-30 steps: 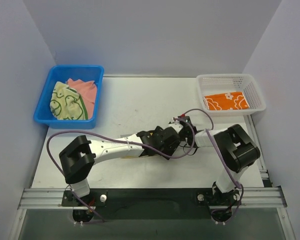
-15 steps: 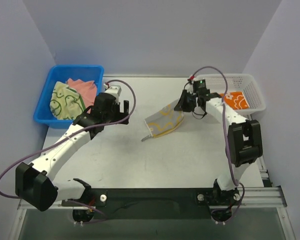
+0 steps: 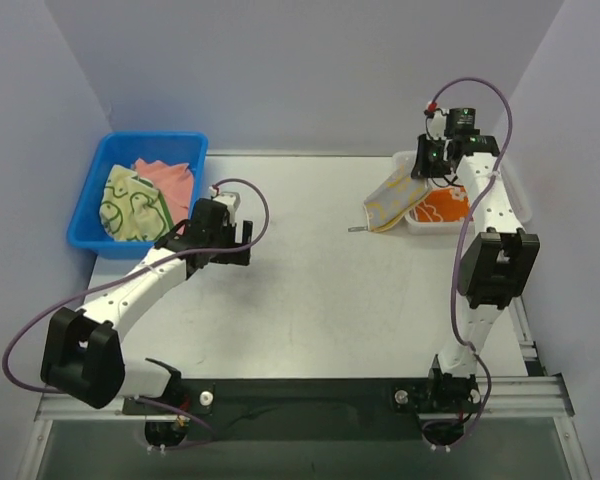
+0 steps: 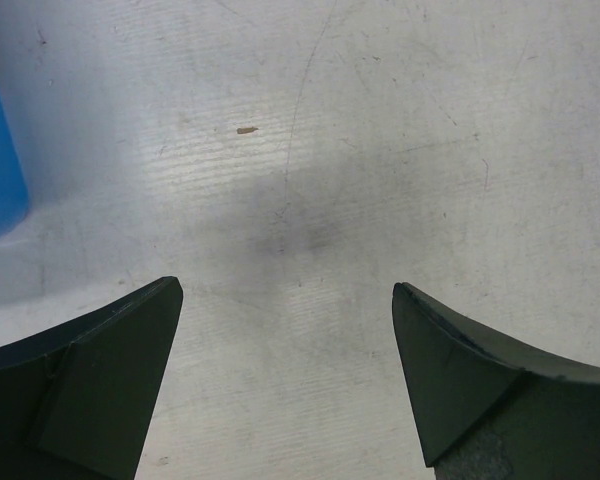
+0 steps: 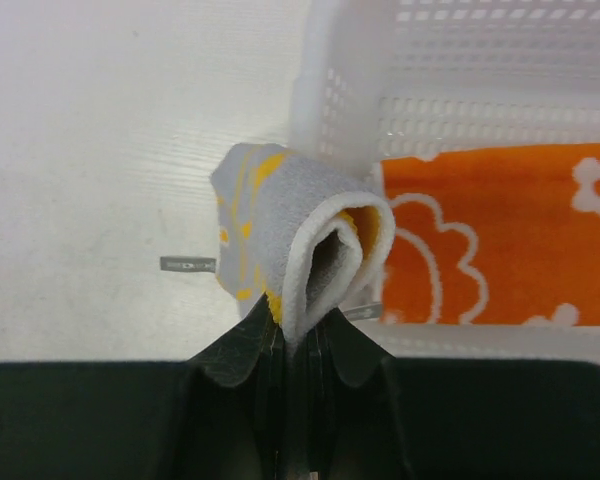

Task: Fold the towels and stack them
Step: Neatly place the folded towel into the bin

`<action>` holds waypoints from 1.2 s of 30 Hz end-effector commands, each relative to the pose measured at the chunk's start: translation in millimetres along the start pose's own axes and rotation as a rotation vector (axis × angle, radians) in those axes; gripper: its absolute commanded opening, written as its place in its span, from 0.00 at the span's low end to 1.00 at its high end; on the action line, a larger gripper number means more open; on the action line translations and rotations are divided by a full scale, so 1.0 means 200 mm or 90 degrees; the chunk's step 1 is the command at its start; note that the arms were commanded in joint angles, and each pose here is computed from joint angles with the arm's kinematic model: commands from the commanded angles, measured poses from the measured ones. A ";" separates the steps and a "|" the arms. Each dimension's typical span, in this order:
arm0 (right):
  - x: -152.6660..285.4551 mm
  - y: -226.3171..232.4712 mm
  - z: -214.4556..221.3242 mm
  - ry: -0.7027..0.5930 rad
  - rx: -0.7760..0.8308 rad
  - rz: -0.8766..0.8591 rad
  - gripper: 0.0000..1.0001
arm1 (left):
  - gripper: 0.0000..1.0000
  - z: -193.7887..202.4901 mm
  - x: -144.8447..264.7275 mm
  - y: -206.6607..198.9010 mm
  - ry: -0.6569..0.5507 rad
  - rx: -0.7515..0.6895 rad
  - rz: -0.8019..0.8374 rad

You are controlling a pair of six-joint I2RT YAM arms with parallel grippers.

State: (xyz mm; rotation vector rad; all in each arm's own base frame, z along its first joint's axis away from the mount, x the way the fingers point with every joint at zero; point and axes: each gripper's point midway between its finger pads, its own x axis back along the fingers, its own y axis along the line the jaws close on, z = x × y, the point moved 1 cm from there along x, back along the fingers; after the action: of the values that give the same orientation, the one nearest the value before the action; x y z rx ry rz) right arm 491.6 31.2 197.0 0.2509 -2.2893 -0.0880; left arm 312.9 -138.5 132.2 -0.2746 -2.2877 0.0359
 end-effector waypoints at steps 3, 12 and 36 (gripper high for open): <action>0.01 -0.26 0.04 0.049 0.060 0.048 0.00 | 0.97 -0.06 -0.06 0.04 -0.023 -0.008 -0.033; -0.02 -0.53 0.04 0.061 0.068 0.119 0.00 | 0.97 -0.01 -0.16 0.06 0.012 -0.014 -0.052; -0.13 -0.95 0.12 0.114 0.117 0.309 0.00 | 0.97 0.05 -0.23 0.07 0.045 -0.022 -0.058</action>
State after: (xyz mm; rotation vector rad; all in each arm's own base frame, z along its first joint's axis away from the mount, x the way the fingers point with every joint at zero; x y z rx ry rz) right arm 516.7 -131.2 125.4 -0.1243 -2.1113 0.3176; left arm 321.5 -130.0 76.9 -0.1819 -2.1689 -0.0717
